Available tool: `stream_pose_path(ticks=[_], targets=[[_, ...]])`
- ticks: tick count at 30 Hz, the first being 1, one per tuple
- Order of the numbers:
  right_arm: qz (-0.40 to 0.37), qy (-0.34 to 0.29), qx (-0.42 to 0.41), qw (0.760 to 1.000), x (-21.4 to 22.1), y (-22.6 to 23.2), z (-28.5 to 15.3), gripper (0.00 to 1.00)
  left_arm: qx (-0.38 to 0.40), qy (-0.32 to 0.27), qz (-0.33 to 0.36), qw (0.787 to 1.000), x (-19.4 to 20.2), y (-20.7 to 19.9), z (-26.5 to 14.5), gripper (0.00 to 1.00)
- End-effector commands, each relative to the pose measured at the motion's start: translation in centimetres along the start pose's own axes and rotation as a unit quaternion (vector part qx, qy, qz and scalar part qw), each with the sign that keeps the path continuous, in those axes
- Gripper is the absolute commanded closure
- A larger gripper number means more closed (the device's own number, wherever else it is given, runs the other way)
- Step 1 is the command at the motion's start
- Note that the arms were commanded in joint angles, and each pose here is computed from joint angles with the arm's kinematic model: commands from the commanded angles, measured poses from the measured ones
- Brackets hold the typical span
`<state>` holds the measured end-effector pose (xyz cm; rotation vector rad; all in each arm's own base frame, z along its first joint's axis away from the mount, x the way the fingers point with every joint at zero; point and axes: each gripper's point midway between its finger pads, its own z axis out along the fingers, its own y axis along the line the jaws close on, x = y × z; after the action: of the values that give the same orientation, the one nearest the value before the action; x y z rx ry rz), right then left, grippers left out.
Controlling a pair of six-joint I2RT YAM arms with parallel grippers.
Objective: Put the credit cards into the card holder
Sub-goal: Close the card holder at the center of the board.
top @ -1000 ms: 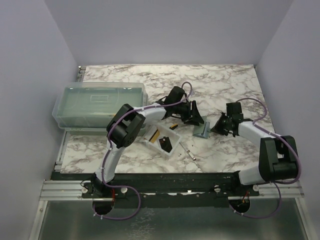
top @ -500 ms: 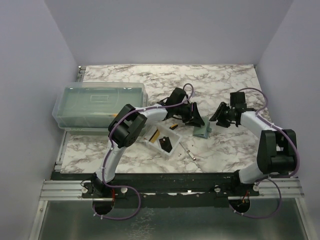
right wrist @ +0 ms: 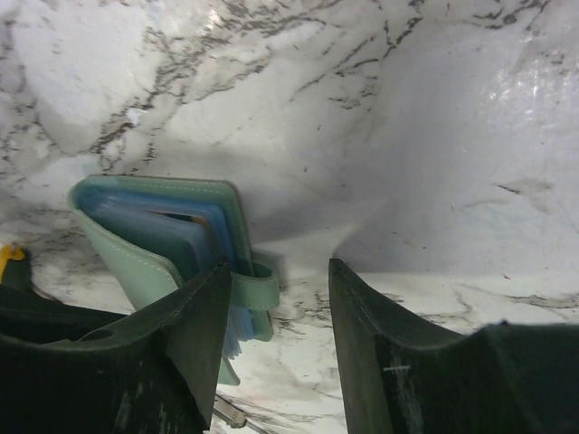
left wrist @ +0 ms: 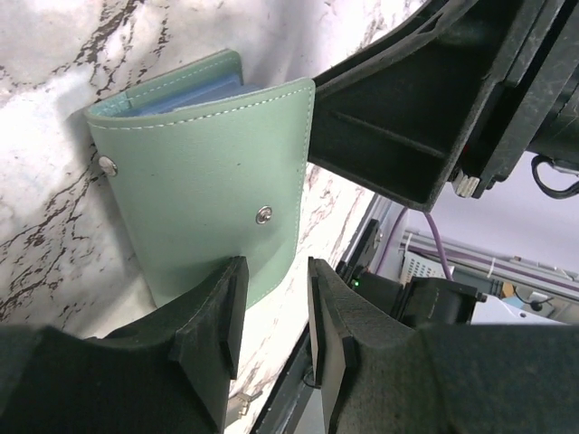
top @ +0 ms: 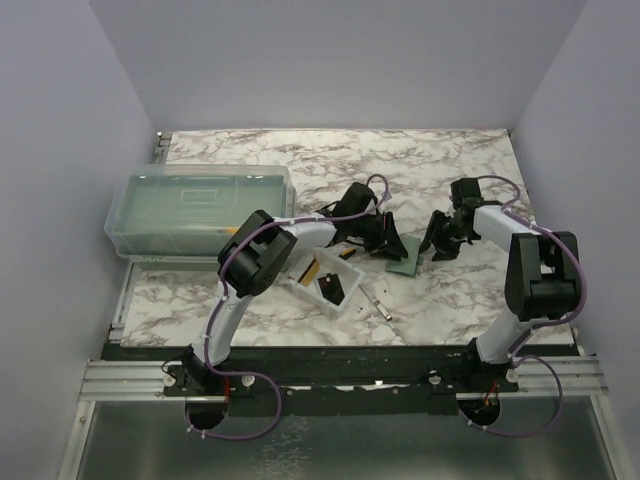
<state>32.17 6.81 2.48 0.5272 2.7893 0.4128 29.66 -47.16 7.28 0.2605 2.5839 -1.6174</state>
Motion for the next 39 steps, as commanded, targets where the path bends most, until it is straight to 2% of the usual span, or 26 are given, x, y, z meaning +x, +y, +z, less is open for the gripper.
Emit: stream_pose_path(ticks=[1,4,11,15,19,21,23,26,29,31,37,39], targets=[[-0.008,0.050,0.048,0.998,2.1,-1.7,0.2,0.50,-0.014,-0.028,0.008,0.999,-0.3,0.3,0.4,0.62],[-0.010,0.051,0.071,0.996,2.3,-2.5,-0.1,0.51,-0.020,-0.036,0.004,0.999,-0.4,0.9,0.5,0.63],[-0.021,0.081,0.034,0.996,3.3,-1.5,0.1,0.52,-0.037,-0.043,0.001,0.998,-0.1,2.4,0.6,0.64],[-0.030,0.093,0.049,0.994,4.0,-2.2,-0.3,0.57,-0.051,-0.052,-0.003,0.997,-0.2,3.3,0.6,0.64],[-0.055,0.059,0.031,0.996,3.2,-1.5,-1.8,0.59,-0.054,-0.057,0.003,0.997,-0.4,3.3,0.3,0.63],[-0.083,0.016,-0.006,0.996,1.9,-0.1,-2.8,0.56,-0.049,-0.061,0.027,0.997,-0.7,1.9,-0.4,0.55],[-0.104,-0.030,-0.031,0.994,0.6,0.9,-3.5,0.52,-0.053,-0.067,0.058,0.995,-0.9,1.0,-1.3,0.43],[-0.098,-0.056,-0.047,0.993,-0.3,1.7,-4.0,0.51,-0.067,-0.071,0.109,0.989,-1.2,-0.3,-2.5,0.30],[-0.062,-0.071,-0.069,0.993,-0.4,2.3,-3.9,0.52,-0.107,-0.077,0.147,0.980,-1.2,-0.4,-3.5,0.27],[-0.039,-0.077,-0.083,0.993,-0.2,2.4,-3.9,0.61,-0.121,-0.071,0.169,0.976,-0.6,-0.4,-3.9,0.26],[-0.004,-0.077,-0.111,0.991,0.8,2.2,-3.5,0.60,-0.183,-0.046,0.251,0.950,1.8,1.5,-3.6,0.11],[0.017,-0.067,-0.114,0.991,1.4,2.0,-3.1,0.61,-0.203,-0.038,0.293,0.934,2.6,2.2,-3.0,0.07]])
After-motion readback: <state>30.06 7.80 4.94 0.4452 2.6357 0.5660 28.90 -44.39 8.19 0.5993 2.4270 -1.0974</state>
